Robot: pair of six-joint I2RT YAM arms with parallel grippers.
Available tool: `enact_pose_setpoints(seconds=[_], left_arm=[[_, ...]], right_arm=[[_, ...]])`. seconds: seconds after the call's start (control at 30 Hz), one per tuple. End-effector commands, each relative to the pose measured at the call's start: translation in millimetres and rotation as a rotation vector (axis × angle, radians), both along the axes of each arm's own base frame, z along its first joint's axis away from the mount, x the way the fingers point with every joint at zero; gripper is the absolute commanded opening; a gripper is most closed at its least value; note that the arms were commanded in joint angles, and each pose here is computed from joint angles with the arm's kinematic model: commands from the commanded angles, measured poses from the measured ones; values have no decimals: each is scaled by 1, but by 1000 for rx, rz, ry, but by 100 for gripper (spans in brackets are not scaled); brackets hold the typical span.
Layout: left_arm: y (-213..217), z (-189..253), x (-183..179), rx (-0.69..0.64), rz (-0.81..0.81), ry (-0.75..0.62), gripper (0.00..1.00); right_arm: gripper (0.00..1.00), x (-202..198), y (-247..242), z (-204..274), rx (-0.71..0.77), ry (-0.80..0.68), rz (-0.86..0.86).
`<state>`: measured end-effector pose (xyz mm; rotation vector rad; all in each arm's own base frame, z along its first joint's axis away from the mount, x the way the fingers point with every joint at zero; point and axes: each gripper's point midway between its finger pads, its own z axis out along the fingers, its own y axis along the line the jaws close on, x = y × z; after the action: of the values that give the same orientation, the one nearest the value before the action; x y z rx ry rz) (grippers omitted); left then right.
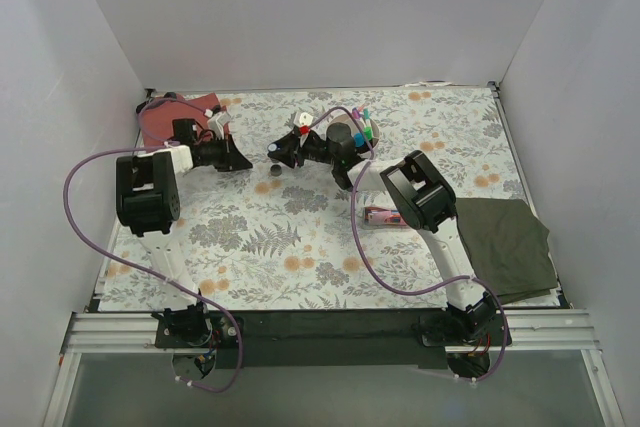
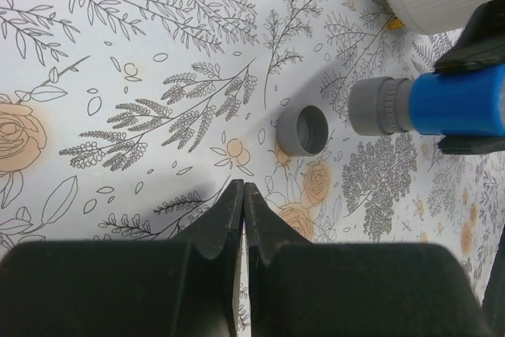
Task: Sort the stationery into containers
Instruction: Move the stationery to the center of the board.
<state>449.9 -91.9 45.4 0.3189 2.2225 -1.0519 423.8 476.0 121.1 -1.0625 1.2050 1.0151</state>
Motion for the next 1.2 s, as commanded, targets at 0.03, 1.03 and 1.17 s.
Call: enact_pose_setpoints(seconds=[0.03, 1.03, 1.17], left_arm=[[-8, 0, 6, -15, -14, -12, 0], [-22, 15, 20, -74, -26, -38, 0], [-22, 14, 23, -80, -27, -37, 0]], right_arm=[[1, 7, 5, 20, 62, -51, -6], [1, 10, 19, 5, -8, 86, -156], [1, 14, 21, 3, -28, 100, -189]])
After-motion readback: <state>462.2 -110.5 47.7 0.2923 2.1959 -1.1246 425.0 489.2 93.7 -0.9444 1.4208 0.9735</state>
